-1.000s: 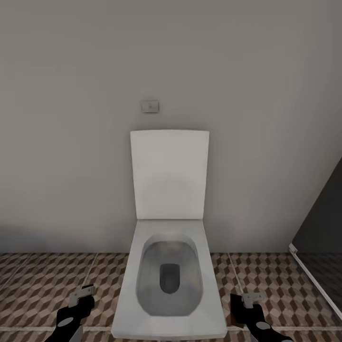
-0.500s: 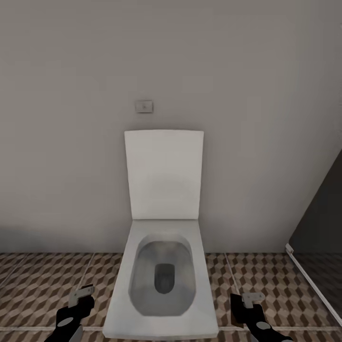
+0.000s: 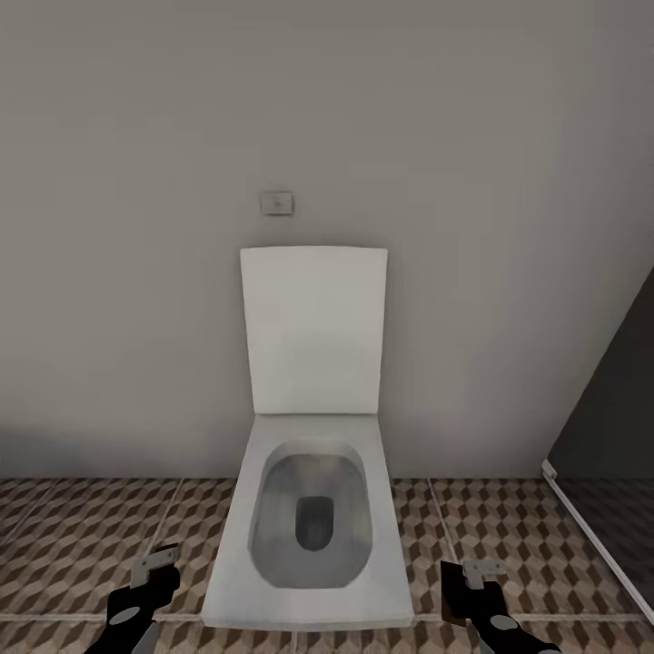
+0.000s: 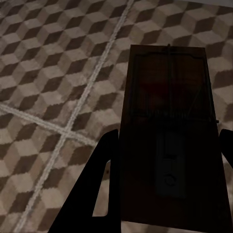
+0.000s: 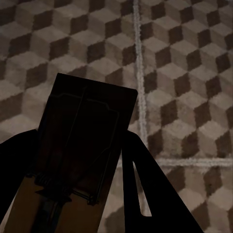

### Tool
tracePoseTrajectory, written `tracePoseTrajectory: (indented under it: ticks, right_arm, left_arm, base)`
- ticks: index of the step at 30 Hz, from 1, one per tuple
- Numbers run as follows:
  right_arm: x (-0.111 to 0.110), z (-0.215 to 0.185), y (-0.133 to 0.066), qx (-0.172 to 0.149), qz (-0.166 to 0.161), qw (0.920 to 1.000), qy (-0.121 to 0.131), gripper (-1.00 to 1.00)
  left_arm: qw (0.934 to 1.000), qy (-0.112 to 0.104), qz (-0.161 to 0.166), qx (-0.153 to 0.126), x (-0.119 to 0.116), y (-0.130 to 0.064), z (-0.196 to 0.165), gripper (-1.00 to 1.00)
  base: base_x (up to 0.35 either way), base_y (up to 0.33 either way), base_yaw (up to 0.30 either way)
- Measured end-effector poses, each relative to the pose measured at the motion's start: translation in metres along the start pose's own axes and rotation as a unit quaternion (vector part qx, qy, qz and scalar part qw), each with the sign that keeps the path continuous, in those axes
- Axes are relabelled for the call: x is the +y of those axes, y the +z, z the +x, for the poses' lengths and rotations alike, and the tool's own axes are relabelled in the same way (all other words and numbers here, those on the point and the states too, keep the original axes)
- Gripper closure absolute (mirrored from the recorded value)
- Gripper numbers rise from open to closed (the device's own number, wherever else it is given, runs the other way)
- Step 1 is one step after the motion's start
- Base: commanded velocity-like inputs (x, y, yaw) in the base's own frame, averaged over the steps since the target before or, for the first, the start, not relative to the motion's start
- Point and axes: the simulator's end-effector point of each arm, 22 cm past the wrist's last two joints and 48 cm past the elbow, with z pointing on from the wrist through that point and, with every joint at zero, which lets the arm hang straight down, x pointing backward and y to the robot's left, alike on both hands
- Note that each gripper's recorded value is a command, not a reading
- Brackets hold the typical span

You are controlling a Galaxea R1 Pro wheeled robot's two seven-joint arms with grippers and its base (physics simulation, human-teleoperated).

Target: Take the four mousetraps from the cabinet in the bathroom and place them on the bathroom floor. Make sure all four end up on the same floor surface, and ensure that at least two of them are either under or directly next to the same bathroom sink.

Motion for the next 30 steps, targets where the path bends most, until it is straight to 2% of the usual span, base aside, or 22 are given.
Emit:
tracePoseTrajectory:
  ticks: [6, 30]
  right_arm:
    - [0.001, 0.002, 0.001, 0.001, -0.002, 1.0, 0.0, 1.0]
    - [0.007, 0.052, 0.015, 0.049, -0.005, 0.9988, -0.006, 1.0]
  left_arm:
    - [1.0, 0.002, 0.0, 0.004, 0.0, 0.001, 0.003, 1.0]
    - [0.9985, 0.022, -0.011, 0.05, 0.005, 0.017, 0.051, 1.0]
  base:
    - [0.0, 0.0, 0.0]
    - [0.0, 0.0, 0.0]
